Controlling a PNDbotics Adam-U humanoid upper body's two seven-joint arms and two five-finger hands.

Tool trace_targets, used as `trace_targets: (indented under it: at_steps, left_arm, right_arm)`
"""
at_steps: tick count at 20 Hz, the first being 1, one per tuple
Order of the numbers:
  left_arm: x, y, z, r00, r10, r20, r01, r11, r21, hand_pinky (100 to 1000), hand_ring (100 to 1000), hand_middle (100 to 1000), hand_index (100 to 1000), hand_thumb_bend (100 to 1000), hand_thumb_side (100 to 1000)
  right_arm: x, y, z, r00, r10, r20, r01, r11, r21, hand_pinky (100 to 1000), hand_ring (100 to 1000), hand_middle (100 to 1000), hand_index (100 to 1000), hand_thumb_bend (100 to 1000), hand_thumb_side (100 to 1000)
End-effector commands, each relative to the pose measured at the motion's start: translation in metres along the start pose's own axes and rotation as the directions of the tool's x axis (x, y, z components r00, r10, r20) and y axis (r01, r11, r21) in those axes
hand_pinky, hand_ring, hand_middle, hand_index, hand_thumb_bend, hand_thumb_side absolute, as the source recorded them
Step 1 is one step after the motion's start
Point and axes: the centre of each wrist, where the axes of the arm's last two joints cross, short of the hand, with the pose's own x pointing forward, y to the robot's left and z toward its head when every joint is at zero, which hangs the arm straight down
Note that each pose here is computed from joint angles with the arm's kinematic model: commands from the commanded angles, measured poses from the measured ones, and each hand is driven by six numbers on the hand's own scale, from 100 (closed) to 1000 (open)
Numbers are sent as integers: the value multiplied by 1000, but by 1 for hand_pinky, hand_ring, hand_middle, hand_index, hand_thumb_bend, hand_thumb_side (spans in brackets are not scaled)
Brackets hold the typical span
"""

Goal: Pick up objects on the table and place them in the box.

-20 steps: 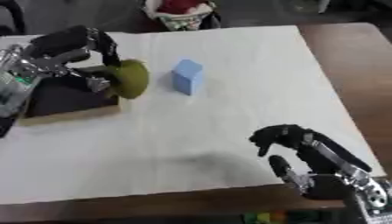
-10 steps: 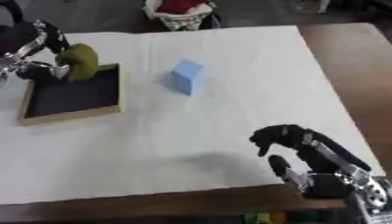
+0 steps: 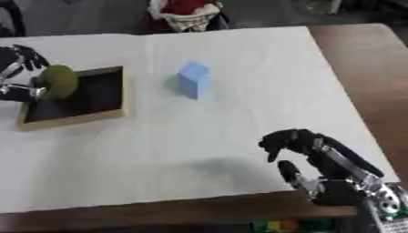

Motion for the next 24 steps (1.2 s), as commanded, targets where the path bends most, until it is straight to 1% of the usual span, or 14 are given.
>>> trace_targets:
  at_steps: [1,2,3,5,6,8,11,14,15,17,18,19,21,24]
  left_arm:
    - [-9,32,2,996,-87,-2,87,996,14,824,730,765,887,505,188]
    - [-6,40,1,994,-105,7,104,994,19,824,730,765,887,505,188]
    - [-2,48,1,994,-112,20,111,993,42,801,729,768,891,496,249]
    - [10,70,-2,993,-95,71,84,987,139,764,718,759,889,477,309]
    - [17,79,-4,991,-77,108,56,981,184,730,708,750,887,431,325]
    - [32,94,-9,981,-32,193,-16,970,241,712,703,745,886,402,338]
    - [57,108,-25,939,16,342,-104,965,240,719,727,758,888,354,373]
    - [76,111,-46,863,39,503,-135,979,155,745,763,786,899,361,442]
    - [80,110,-54,842,45,537,-127,985,116,765,785,806,910,391,501]
    - [86,110,-68,812,52,581,-96,994,45,775,793,813,913,411,510]
    - [86,110,-72,805,55,590,-88,996,26,775,793,813,913,411,510]
    - [87,109,-75,800,55,597,-80,997,16,821,818,839,924,518,552]
    - [103,111,-91,779,24,627,-8,1000,-29,818,816,841,925,521,586]
    - [118,96,-110,786,33,618,29,995,-91,797,804,835,929,534,684]
  right_arm:
    - [5,-8,1,999,32,1,-32,999,-2,780,803,544,824,100,470]
    - [5,-8,1,999,33,1,-33,999,-2,780,803,544,824,100,470]
    - [5,-8,1,999,32,0,-32,999,-2,780,803,544,823,100,470]
    - [5,-8,1,999,33,0,-33,999,0,780,803,544,824,100,470]
    - [5,-8,0,999,33,2,-33,999,3,780,803,545,824,100,470]
    - [5,-7,0,999,32,3,-32,999,5,780,803,544,823,100,470]
    - [5,-7,-2,1000,30,6,-30,999,11,780,803,544,823,100,470]
    - [5,-6,-4,1000,28,14,-28,999,21,779,803,544,823,100,470]
    - [5,-6,-5,1000,27,16,-27,999,24,779,803,544,823,100,470]
    - [5,-6,-7,999,24,21,-25,999,29,779,803,544,823,100,470]
    - [5,-6,-7,999,23,22,-24,999,30,779,803,544,823,100,470]
    - [5,-6,-7,999,23,23,-24,999,31,780,803,544,823,100,470]
    - [6,-5,-10,999,19,30,-21,999,43,779,803,544,823,100,470]
    - [6,-4,-13,999,15,39,-17,998,55,780,803,544,823,100,470]
